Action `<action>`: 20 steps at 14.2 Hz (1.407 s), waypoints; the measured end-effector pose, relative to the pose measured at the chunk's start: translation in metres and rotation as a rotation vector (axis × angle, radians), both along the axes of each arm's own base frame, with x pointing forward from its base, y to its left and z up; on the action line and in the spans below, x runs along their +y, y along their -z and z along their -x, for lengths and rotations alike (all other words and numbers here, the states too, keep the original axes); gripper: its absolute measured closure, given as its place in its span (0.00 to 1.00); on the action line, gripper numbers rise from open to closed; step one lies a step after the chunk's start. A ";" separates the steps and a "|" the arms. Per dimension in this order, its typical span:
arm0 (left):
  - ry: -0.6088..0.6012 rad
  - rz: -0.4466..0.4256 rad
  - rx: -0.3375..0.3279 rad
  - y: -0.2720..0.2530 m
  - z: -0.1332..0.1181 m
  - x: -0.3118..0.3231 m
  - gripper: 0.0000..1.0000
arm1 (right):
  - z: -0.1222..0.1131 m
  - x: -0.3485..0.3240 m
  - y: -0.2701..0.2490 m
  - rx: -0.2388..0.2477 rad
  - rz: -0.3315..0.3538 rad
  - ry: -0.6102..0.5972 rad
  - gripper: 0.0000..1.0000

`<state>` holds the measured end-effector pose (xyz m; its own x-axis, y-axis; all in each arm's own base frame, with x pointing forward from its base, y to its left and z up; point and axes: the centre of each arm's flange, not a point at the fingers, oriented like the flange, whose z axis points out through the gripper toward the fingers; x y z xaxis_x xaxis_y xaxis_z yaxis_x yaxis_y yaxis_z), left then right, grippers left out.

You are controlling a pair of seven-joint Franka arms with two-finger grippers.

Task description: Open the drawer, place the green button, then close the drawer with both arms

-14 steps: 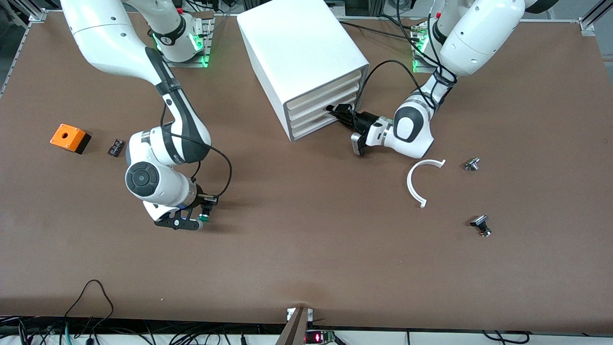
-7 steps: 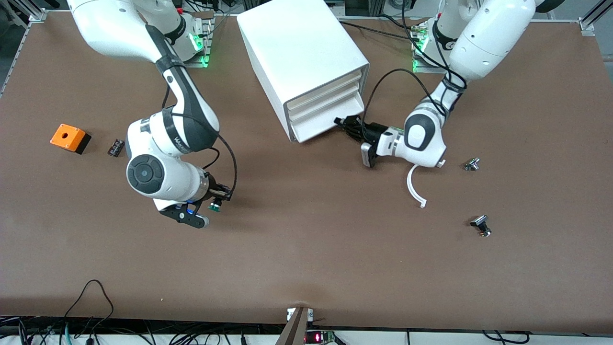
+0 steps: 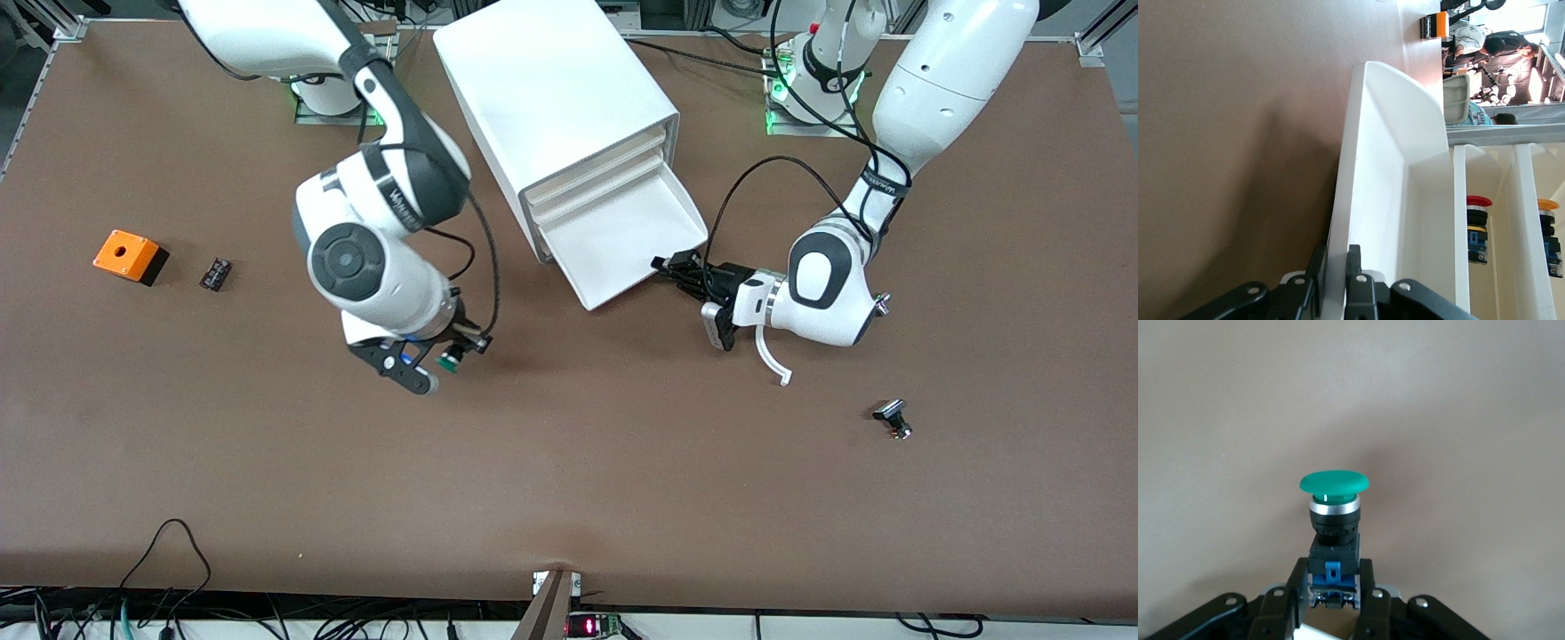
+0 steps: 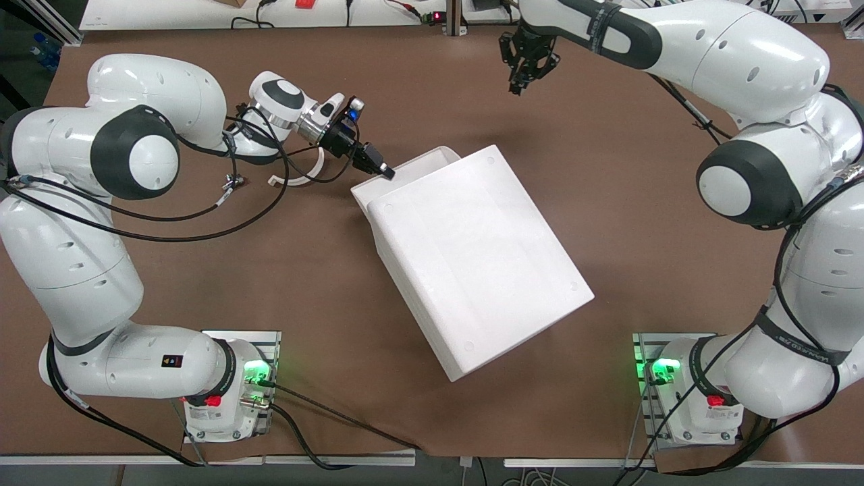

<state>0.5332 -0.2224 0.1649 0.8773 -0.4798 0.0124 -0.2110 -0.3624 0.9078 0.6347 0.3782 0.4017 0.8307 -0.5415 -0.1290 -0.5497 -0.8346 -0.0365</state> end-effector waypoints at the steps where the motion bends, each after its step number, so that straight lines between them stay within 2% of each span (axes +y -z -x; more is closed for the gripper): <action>1: -0.003 -0.004 -0.003 -0.001 -0.002 0.002 0.81 | 0.006 0.013 -0.004 -0.005 -0.002 0.021 0.67; 3: -0.014 -0.013 -0.025 -0.007 -0.013 0.014 0.64 | 0.017 0.034 -0.011 -0.015 -0.008 0.055 0.67; 6: 0.054 -0.085 -0.088 -0.045 -0.042 0.036 0.36 | 0.032 0.065 -0.015 -0.042 -0.030 0.119 0.67; 7: 0.064 -0.115 -0.087 -0.063 -0.050 0.043 0.25 | 0.038 0.076 -0.016 -0.051 -0.040 0.146 0.67; 10: 0.101 -0.246 -0.068 -0.120 -0.063 0.055 0.00 | 0.058 0.111 -0.015 -0.067 -0.068 0.238 0.67; 13: 0.117 -0.445 -0.023 -0.178 -0.075 0.064 0.00 | 0.086 0.154 -0.002 -0.069 -0.098 0.329 0.67; 16: 0.092 -0.619 0.004 -0.213 -0.086 0.077 0.00 | 0.113 0.192 0.019 -0.061 -0.117 0.396 0.67; 20: 0.048 -0.786 0.009 -0.249 -0.096 0.089 0.00 | 0.146 0.226 0.060 -0.026 -0.096 0.458 0.67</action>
<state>0.6290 -0.1329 0.4135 0.8537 -0.3823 -0.3536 -0.2367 -0.8897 0.3904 0.4891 0.6045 0.3421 0.5121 -0.8402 -0.1782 -0.8588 -0.4980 -0.1202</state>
